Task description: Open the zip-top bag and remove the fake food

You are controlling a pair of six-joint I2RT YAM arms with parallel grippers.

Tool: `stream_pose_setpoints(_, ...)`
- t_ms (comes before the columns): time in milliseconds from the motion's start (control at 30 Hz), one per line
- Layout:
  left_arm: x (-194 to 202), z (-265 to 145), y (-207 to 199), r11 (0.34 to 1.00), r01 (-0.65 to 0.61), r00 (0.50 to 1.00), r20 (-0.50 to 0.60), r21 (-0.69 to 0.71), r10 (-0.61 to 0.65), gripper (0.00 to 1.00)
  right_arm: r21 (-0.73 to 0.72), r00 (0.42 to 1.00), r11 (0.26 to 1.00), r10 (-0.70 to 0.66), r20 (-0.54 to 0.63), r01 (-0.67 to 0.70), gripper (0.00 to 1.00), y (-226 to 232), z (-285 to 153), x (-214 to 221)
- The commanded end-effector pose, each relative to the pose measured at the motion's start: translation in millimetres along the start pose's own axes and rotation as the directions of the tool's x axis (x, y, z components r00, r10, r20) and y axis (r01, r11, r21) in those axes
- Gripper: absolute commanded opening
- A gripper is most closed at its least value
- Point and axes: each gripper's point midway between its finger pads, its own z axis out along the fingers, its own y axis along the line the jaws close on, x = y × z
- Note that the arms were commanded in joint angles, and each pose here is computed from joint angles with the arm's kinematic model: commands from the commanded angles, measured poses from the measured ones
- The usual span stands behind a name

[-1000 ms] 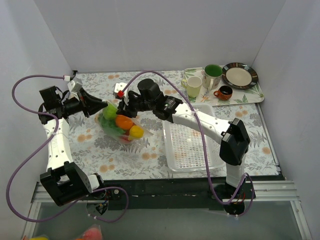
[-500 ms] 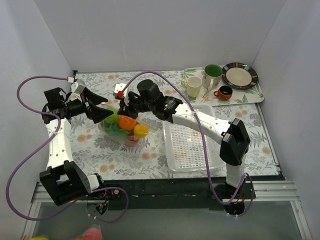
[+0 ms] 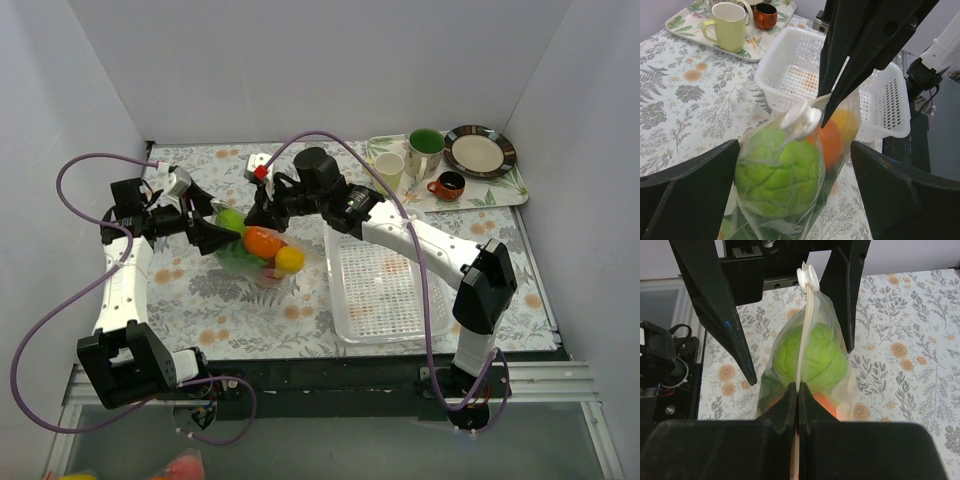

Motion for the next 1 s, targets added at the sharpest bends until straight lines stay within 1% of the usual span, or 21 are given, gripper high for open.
stream_pose_setpoints(0, -46.6, 0.1, -48.3, 0.959, -0.066, 0.984, 0.176, 0.274, 0.018, 0.9, -0.07, 0.991, 0.997, -0.02, 0.133, 0.03, 0.01, 17.9, -16.1, -47.0)
stream_pose_setpoints(67, -49.7, -0.2, -48.8, 0.959, -0.062, 0.985, 0.173, 0.276, 0.014, 0.85, -0.072, 0.992, 0.997, -0.012, 0.122, 0.021, 0.01, 18.7, -15.8, -41.5)
stream_pose_setpoints(100, -50.6, -0.1, -50.0, 0.959, -0.057, 0.985, 0.171, 0.278, 0.009, 0.8, -0.071, 0.993, 0.997, -0.007, 0.117, 0.015, 0.01, 18.6, -15.6, -38.7)
stream_pose_setpoints(167, -51.8, -0.5, -52.4, 0.958, -0.058, 0.985, 0.17, 0.281, 0.009, 0.75, -0.07, 0.994, 0.998, 0.007, 0.105, 0.0, 0.01, 19.2, -16.5, -32.3)
stream_pose_setpoints(200, -51.9, -0.5, -52.7, 0.958, -0.054, 0.986, 0.168, 0.28, 0.007, 0.72, -0.064, 0.991, 0.998, -0.008, 0.131, 0.016, 0.01, 19.3, -17.5, -39.1)
stream_pose_setpoints(267, -52.3, -0.6, -52.9, 0.958, -0.051, 0.986, 0.166, 0.281, 0.004, 0.66, -0.053, 0.993, 0.999, -0.001, 0.12, 0.007, 0.01, 16.6, -18.4, -32.1)
stream_pose_setpoints(300, -52.7, -0.7, -52.1, 0.958, -0.047, 0.986, 0.166, 0.283, -0.001, 0.59, -0.049, 0.992, 0.999, -0.004, 0.125, 0.01, 0.01, 16.5, -20.6, -34.0)
stream_pose_setpoints(333, -52.6, -1.0, -51.8, 0.958, -0.038, 0.986, 0.164, 0.283, -0.009, 0.56, -0.045, 0.993, 0.999, 0.003, 0.122, 0.003, 0.01, 15.4, -21.4, -31.7)
stream_pose_setpoints(433, -47.0, -0.3, -50.7, 0.958, -0.015, 0.987, 0.16, 0.287, -0.032, 0.51, -0.024, 0.991, 1.0, -0.002, 0.136, 0.005, 0.01, 10.5, -28.5, -36.8)
stream_pose_setpoints(500, -43.7, -0.6, -51.2, 0.958, -0.003, 0.987, 0.158, 0.287, -0.044, 0.52, -0.007, 0.989, 1.0, -0.008, 0.148, 0.009, 0.01, 6.1, -34.2, -41.8)
stream_pose_setpoints(600, -38.8, -0.7, -57.6, 0.958, 0.0, 0.987, 0.155, 0.287, -0.047, 0.59, 0.005, 0.986, 1.0, -0.007, 0.168, 0.006, 0.01, 0.2, -42.5, -49.5)
stream_pose_setpoints(667, -36.2, -1.1, -61.1, 0.959, -0.031, 0.987, 0.158, 0.283, -0.015, 0.64, -0.003, 0.984, 1.0, -0.001, 0.18, 0.001, 0.01, 0.2, -45.7, -53.5)
stream_pose_setpoints(767, -41.8, -1.2, -58.9, 0.957, -0.057, 0.987, 0.161, 0.283, 0.011, 0.65, -0.035, 0.984, 0.999, 0.021, 0.175, -0.015, 0.01, 5.6, -44.6, -50.8)
stream_pose_setpoints(867, -47.7, -1.3, -55.7, 0.958, -0.055, 0.987, 0.159, 0.283, 0.01, 0.65, -0.053, 0.985, 0.998, 0.04, 0.165, -0.032, 0.01, 8.1, -42.1, -43.4)
stream_pose_setpoints(967, -53.6, -1.5, -57.5, 0.956, -0.067, 0.987, 0.158, 0.284, 0.022, 0.7, -0.065, 0.986, 0.997, 0.059, 0.158, -0.049, 0.01, 10.0, -41.1, -36.7)
